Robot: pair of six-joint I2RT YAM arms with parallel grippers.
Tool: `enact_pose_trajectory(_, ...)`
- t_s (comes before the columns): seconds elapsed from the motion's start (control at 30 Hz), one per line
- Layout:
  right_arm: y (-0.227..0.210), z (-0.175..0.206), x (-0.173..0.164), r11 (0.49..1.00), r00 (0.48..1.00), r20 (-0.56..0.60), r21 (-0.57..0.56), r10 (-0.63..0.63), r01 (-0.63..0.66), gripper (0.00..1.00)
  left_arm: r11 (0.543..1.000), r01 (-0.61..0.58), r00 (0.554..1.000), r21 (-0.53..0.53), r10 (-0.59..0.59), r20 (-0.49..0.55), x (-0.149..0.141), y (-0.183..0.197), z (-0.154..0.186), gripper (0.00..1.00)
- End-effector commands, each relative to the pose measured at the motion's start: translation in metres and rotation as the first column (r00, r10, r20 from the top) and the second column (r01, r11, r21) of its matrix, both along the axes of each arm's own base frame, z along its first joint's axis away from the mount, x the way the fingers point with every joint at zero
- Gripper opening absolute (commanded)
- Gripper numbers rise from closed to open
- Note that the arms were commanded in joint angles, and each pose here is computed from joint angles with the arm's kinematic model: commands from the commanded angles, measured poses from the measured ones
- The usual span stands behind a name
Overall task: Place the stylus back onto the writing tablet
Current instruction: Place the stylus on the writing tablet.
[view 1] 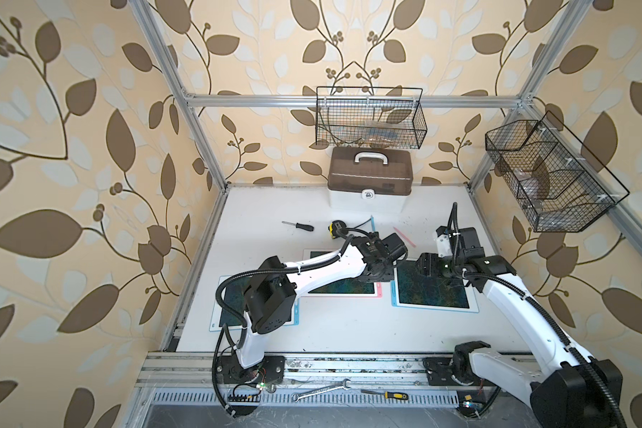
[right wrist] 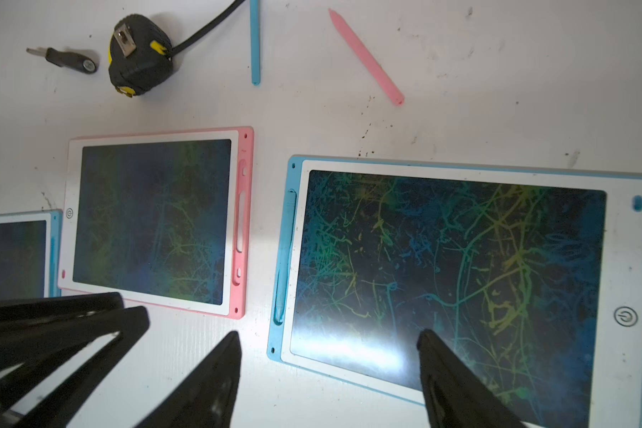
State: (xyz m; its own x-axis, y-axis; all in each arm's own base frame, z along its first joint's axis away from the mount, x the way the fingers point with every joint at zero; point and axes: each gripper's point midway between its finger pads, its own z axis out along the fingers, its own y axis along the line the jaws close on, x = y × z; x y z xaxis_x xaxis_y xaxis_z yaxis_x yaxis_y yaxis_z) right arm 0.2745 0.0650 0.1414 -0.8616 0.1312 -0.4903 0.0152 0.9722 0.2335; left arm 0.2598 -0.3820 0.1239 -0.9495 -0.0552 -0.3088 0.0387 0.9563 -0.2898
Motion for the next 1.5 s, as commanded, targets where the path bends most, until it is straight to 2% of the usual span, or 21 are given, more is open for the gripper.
enact_pose_trajectory(0.0,0.006,0.006,0.005,0.999,1.0,0.0,-0.033,-0.014,0.014,0.72,1.0,-0.018,0.999,0.004,0.018,0.045,-0.002,0.012,0.015,0.36)
enact_pose_trajectory(0.2,0.028,0.001,0.013,0.996,0.999,-0.014,-0.088,-0.033,0.032,0.62,0.997,0.049,0.998,0.053,-0.05,0.034,-0.006,0.032,0.019,0.33)
enact_pose_trajectory(0.43,0.058,-0.002,0.027,0.983,0.996,-0.058,-0.174,-0.064,0.053,0.57,0.997,0.074,0.997,0.005,-0.074,-0.011,-0.01,0.071,0.015,0.31)
enact_pose_trajectory(0.63,0.076,-0.015,0.034,0.974,0.99,-0.114,-0.22,-0.088,0.061,0.5,0.993,0.103,0.995,-0.056,-0.103,0.014,-0.009,0.092,0.016,0.29)
enact_pose_trajectory(0.83,0.09,-0.028,0.052,0.973,0.988,-0.134,-0.227,-0.08,0.048,0.42,0.991,0.125,0.992,-0.051,-0.124,0.025,0.003,0.106,0.021,0.29)
enact_pose_trajectory(0.93,0.096,-0.039,0.063,0.975,0.985,-0.161,-0.219,-0.065,0.028,0.39,0.995,0.089,0.996,-0.039,-0.09,-0.01,0.016,0.118,0.016,0.29)
enact_pose_trajectory(1.07,0.095,-0.047,0.072,0.974,0.984,-0.166,-0.225,-0.063,0.025,0.33,0.995,0.076,0.997,-0.063,-0.077,-0.015,0.028,0.117,0.013,0.29)
enact_pose_trajectory(1.23,0.093,-0.055,0.081,0.976,0.983,-0.177,-0.219,-0.057,0.017,0.32,0.995,0.092,0.995,-0.044,-0.094,-0.036,0.041,0.107,0.008,0.29)
enact_pose_trajectory(1.47,0.085,-0.069,0.087,0.979,0.977,-0.203,-0.201,-0.066,0.025,0.32,0.993,0.094,0.993,-0.076,-0.098,-0.058,0.049,0.092,0.002,0.29)
